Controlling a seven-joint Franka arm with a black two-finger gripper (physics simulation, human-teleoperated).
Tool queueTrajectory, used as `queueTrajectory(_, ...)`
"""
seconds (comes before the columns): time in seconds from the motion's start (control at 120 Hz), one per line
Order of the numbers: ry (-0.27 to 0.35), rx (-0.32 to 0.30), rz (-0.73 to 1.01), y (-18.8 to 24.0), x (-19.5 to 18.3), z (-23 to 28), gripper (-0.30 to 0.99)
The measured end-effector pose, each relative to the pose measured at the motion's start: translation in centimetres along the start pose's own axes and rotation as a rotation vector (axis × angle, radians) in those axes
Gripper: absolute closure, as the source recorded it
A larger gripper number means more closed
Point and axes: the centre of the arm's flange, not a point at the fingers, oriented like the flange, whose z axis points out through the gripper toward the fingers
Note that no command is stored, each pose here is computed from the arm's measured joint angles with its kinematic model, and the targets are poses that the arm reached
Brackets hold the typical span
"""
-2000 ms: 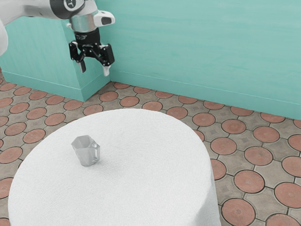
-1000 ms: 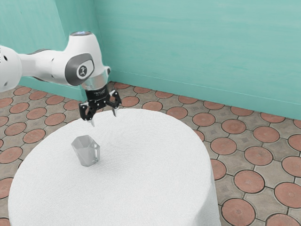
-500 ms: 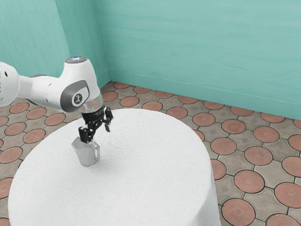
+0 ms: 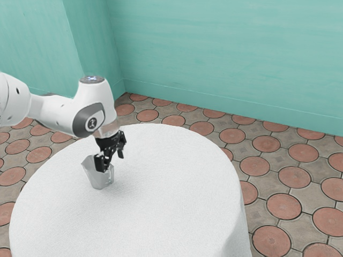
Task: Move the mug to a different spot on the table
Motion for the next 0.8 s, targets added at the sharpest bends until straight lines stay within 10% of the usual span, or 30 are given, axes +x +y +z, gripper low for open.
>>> queueTrajectory(0.8,0.017,-0.022,0.001,1.0,1.1,4.0,0.00)
